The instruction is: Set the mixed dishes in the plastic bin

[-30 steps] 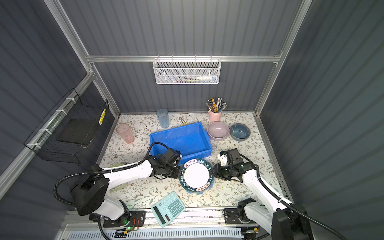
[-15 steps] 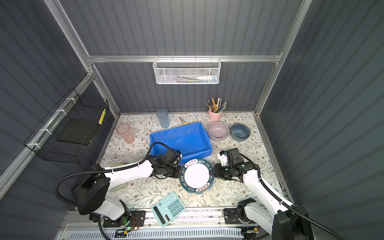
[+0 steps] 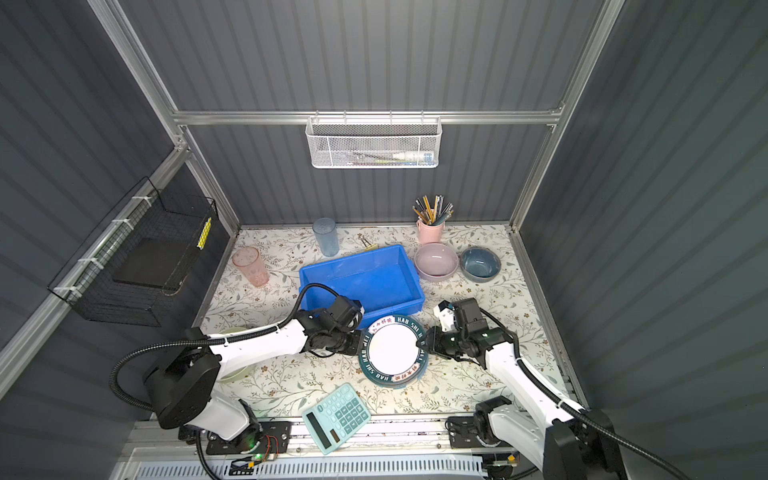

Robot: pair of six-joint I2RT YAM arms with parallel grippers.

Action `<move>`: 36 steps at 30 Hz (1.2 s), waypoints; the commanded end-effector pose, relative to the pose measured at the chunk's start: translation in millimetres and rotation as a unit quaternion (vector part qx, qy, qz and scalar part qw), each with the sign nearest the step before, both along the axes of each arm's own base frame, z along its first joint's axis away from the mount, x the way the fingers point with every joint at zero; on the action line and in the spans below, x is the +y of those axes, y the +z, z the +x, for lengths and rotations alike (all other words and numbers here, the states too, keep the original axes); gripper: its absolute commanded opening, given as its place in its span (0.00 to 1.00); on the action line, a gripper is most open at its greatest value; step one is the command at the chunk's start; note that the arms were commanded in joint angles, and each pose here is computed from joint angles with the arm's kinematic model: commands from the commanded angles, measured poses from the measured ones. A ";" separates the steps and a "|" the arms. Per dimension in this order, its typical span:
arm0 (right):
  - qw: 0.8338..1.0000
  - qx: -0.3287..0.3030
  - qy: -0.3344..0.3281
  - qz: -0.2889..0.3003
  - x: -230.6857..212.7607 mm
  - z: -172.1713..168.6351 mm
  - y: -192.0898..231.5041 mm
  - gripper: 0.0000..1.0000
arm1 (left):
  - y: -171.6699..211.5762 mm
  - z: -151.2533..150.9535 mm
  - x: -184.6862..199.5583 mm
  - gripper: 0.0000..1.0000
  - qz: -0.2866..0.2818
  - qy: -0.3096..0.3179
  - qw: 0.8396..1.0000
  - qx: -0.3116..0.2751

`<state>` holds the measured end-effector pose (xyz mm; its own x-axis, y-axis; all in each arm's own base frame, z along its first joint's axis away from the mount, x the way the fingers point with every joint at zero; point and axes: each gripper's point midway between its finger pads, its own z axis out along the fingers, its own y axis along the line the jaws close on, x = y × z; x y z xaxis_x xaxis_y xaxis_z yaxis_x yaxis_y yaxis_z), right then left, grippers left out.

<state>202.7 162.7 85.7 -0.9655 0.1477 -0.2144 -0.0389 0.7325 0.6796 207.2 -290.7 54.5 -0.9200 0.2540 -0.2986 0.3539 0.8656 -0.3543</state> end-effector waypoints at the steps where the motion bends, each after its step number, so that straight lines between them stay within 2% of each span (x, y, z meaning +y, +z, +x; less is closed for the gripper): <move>1: 0.998 -0.015 0.027 0.050 17.3 1.5 10.1 0.34 | -23.7 -18.9 6.9 0.13 0.032 -0.019 0.999 0.039; 8: 0.999 -0.004 0.016 0.035 13.5 2.8 -1.6 0.27 | -23.6 -19.2 6.0 0.13 0.030 -0.019 0.999 0.039; 22: 1.000 -0.007 0.001 0.019 7.1 3.9 4.9 0.11 | -5.4 -12.7 3.6 0.16 0.022 -0.017 0.999 0.019; 28: 1.000 -0.005 -0.001 0.015 5.8 3.0 7.9 0.07 | 6.5 -10.9 5.6 0.21 0.023 -0.013 1.000 0.010; 36: 1.000 -0.001 0.000 0.003 2.2 -1.0 14.4 0.02 | 37.5 -3.8 10.6 0.39 0.027 -0.009 0.999 -0.019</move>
<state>200.0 160.3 82.2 -0.9679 0.1708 -0.1845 0.0031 0.7420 0.6704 200.9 -282.2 67.8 -0.9170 0.2781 -0.2858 0.3631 0.8786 -0.3102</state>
